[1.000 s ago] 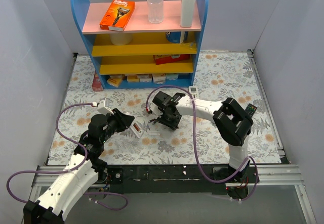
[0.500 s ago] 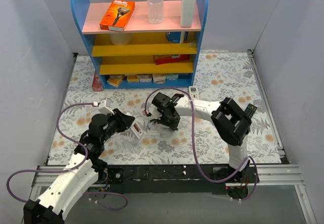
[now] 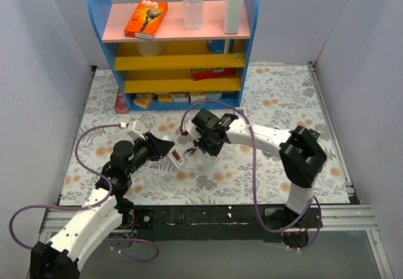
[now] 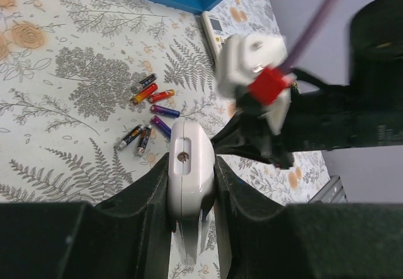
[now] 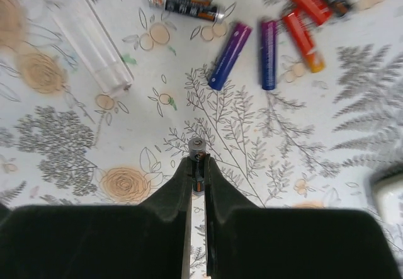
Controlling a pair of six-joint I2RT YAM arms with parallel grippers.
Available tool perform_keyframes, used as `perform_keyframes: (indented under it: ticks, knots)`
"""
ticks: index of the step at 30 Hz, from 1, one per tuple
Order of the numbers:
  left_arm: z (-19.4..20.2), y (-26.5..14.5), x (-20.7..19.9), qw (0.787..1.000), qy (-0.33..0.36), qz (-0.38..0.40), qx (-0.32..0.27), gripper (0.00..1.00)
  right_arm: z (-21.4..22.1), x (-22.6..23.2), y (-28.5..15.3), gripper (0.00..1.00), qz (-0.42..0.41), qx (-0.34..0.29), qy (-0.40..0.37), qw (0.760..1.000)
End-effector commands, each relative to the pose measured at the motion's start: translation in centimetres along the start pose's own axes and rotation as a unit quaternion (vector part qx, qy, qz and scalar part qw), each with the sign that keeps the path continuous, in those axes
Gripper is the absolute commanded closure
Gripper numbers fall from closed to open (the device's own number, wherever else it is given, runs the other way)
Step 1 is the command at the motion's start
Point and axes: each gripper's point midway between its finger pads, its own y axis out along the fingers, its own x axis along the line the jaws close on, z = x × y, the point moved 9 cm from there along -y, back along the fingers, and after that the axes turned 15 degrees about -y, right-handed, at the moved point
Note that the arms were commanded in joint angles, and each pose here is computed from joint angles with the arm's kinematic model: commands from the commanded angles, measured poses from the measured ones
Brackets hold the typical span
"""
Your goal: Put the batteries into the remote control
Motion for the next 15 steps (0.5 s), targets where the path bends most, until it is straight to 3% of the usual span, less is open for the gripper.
perform_keyframes:
  ticks: [1,8,15]
  knots:
    - [-0.5,0.3,-1.6,0.997,0.006,0.076,-0.019,1.00,-3.6,-1.0,-7.1,0.99,0.067,-0.150,0.043,0.986]
    - [-1.8,1.2,-3.3,0.993,0.005,0.108,-0.042,1.00,-5.8,-0.9,-15.2,0.99,0.107,-0.309,0.084,0.941]
    - [-2.8,2.3,-4.9,0.989,-0.025,0.138,-0.047,1.00,-6.9,0.7,-18.1,0.99,0.099,-0.428,0.110,0.891]
